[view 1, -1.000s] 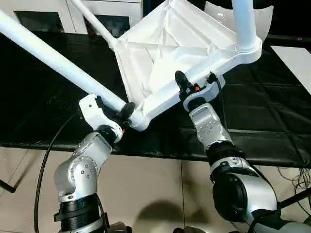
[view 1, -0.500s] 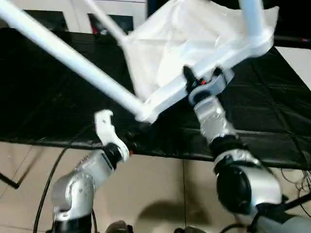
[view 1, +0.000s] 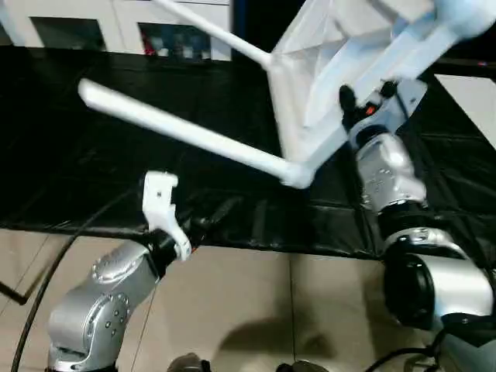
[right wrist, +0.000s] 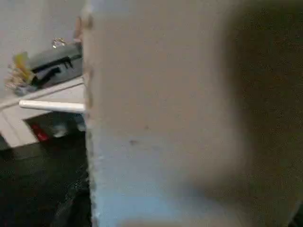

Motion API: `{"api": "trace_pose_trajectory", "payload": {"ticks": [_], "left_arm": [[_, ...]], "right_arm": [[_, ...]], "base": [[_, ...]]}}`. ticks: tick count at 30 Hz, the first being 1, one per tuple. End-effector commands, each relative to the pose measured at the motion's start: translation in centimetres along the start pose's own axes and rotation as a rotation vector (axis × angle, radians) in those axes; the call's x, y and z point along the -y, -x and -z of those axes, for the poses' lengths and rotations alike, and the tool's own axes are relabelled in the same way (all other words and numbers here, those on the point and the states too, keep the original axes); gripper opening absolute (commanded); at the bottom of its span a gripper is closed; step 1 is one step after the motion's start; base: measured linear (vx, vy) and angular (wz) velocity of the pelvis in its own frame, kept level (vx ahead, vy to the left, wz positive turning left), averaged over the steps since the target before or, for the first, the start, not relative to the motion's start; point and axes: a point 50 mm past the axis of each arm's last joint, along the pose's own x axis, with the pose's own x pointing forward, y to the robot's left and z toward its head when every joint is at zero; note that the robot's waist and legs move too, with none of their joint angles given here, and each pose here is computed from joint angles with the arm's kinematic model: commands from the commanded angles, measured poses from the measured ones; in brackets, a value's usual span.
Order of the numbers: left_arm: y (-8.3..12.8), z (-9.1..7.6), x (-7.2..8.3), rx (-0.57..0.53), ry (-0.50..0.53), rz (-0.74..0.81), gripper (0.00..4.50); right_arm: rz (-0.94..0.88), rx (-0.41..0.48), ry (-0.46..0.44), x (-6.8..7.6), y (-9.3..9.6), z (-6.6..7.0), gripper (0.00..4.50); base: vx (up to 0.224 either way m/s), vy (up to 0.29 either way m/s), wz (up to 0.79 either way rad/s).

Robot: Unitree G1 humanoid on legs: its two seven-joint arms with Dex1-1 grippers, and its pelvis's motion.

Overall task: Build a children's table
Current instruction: Flip table

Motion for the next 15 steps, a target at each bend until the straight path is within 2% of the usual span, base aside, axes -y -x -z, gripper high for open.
{"api": "trace_pose_trajectory", "payload": {"ticks": [1, 4, 7, 10, 13, 15], "left_arm": [[-0.1, -1.3, 0.6, 0.030, -0.072, 0.033, 4.03], [-0.2, -1.9, 1.0, 0.037, -0.137, 0.064, 4.03], [-0.6, -2.6, 1.1, 0.040, -0.196, 0.060, 4.03], [-0.9, -3.2, 1.2, 0.051, -0.215, 0.053, 4.03], [-0.9, -3.3, 1.2, 0.055, -0.212, 0.053, 4.03], [-1.0, -3.6, 1.3, 0.068, -0.220, 0.054, 4.03]], "right_arm": [[-0.016, 0.118, 0.102, -0.5, -0.8, -4.1, 2.01], [-0.012, 0.121, 0.133, -0.4, -0.9, -4.8, 2.01], [0.001, 0.133, 0.232, -0.2, -1.1, -6.1, 1.99], [0.001, 0.142, 0.343, -0.1, -1.2, -7.5, 1.98], [-0.001, 0.146, 0.366, -0.1, -1.2, -7.9, 1.97], [-0.020, 0.161, 0.491, -0.2, -1.4, -9.2, 1.97]], "base": [[0.000, 0.000, 0.00], [0.000, 0.000, 0.00], [0.000, 0.000, 0.00], [0.000, 0.000, 0.00], [0.000, 0.000, 0.00], [0.000, 0.000, 0.00]]}}
